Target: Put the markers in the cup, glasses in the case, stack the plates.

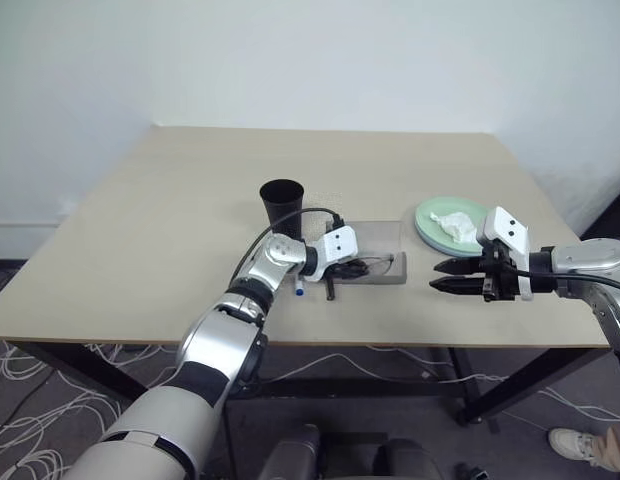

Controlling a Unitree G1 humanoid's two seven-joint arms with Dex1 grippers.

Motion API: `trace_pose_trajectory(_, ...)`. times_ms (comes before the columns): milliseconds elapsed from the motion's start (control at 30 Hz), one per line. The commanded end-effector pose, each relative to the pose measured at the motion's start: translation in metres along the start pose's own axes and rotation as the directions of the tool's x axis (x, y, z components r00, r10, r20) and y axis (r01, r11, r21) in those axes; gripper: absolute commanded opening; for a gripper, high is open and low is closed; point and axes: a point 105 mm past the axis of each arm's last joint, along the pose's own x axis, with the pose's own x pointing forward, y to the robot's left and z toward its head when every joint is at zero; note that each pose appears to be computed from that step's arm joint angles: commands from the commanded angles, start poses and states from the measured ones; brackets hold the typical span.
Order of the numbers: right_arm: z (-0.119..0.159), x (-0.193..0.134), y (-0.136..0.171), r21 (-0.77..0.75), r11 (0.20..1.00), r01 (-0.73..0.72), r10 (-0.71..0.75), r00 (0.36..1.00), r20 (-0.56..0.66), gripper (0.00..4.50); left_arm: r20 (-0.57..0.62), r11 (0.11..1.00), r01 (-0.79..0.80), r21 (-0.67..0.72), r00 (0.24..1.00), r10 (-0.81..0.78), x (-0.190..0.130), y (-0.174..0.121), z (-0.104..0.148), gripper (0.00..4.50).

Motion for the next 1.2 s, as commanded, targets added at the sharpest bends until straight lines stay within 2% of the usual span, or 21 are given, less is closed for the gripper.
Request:
trace_pose_trajectory(33,0.012,-0.003,0.000,-0.049,0.999,0.018,-0.017,0.999,0.030,1.66,0.005,0.999,0.050,-0.002,0.999,-0.050,-0.013,0.007,0.010,0.01)
trace_pose_trajectory(267,0.013,0.000,-0.002,-0.052,0.998,0.020,-0.018,0.999,0.038,1.66,0.024,0.975,0.223,-0.019,0.975,-0.222,-0.022,-0.003,0.021,0.01)
trace_pose_trajectory(500,0.014,0.000,-0.003,-0.052,0.998,0.021,-0.019,0.999,0.040,1.66,0.021,0.898,0.438,-0.053,0.899,-0.437,-0.024,-0.027,0.022,0.01)
trace_pose_trajectory(833,0.015,0.001,-0.003,-0.055,0.998,0.018,-0.015,0.999,0.044,1.66,0.017,0.933,0.359,-0.020,0.933,-0.359,-0.013,-0.026,0.017,0.01)
trace_pose_trajectory(1067,0.016,0.003,-0.003,-0.056,0.998,0.019,-0.016,0.999,0.047,1.66,0.001,0.931,0.365,0.006,0.931,-0.365,-0.010,-0.031,0.013,0.01)
trace_pose_trajectory(1100,0.016,0.003,-0.003,-0.056,0.998,0.020,-0.018,0.999,0.047,1.66,0.007,0.933,0.360,0.005,0.933,-0.360,-0.009,-0.030,0.014,0.61)
trace_pose_trajectory(1133,0.016,0.003,-0.003,-0.055,0.998,0.021,-0.018,0.999,0.047,1.66,0.014,0.937,0.349,0.009,0.937,-0.349,-0.010,-0.028,0.017,0.80)
trace_pose_trajectory(1200,0.015,0.004,-0.003,-0.053,0.998,0.021,-0.019,0.999,0.047,1.66,0.030,0.947,0.321,0.023,0.946,-0.322,-0.011,-0.021,0.023,1.50)
